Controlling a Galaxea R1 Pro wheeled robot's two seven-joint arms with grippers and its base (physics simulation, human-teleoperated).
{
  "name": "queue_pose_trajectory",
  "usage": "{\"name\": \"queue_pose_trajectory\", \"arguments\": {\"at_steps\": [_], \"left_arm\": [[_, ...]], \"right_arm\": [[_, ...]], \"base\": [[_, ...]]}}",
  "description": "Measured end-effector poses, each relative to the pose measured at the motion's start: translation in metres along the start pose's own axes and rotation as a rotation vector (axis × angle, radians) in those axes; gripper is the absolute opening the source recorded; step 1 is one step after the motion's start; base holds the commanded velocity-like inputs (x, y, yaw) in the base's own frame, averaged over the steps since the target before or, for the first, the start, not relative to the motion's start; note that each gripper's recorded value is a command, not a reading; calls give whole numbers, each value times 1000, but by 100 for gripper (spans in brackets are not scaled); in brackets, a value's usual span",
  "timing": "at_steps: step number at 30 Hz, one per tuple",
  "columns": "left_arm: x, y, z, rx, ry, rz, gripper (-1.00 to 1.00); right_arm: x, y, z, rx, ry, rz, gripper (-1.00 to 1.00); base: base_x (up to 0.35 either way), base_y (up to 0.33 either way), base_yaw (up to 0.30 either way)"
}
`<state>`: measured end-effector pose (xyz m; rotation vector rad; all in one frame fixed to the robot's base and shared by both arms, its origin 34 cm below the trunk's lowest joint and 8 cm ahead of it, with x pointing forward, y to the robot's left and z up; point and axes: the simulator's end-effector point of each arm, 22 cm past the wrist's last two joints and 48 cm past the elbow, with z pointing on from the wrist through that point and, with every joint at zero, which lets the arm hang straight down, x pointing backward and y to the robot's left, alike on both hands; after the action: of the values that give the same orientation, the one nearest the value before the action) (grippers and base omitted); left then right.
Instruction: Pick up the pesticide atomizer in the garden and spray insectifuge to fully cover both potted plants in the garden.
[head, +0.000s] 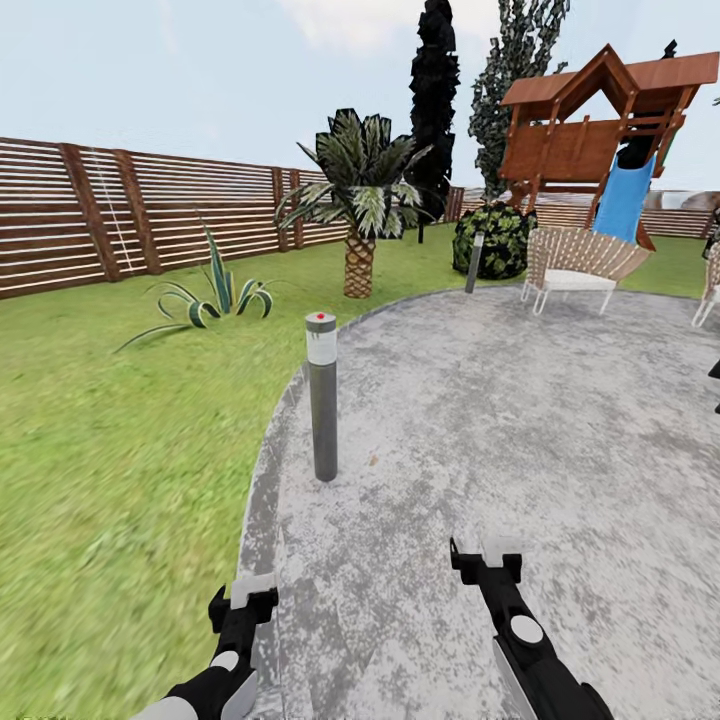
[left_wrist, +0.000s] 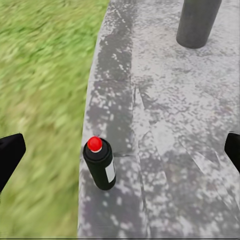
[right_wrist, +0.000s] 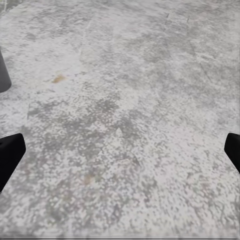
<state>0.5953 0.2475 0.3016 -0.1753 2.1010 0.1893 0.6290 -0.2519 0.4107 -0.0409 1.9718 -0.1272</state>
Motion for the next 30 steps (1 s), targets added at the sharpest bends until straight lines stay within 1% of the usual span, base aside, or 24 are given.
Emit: {"name": "queue_pose_trajectory", "arguments": {"at_steps": [2, 10, 30], "left_arm": [[5, 0, 1, -1, 8, 2, 100], [23, 1, 4, -3, 40, 9, 100], [71, 3, 9, -9, 121, 25, 100]], "right_arm": [[6, 0, 1, -1, 10, 0, 100], [54, 1, 2, -1, 103, -12, 100], [103, 6, 6, -9, 190, -18, 100]], "base": [[0, 0, 0], [0, 0, 0], [0, 0, 0]]}}
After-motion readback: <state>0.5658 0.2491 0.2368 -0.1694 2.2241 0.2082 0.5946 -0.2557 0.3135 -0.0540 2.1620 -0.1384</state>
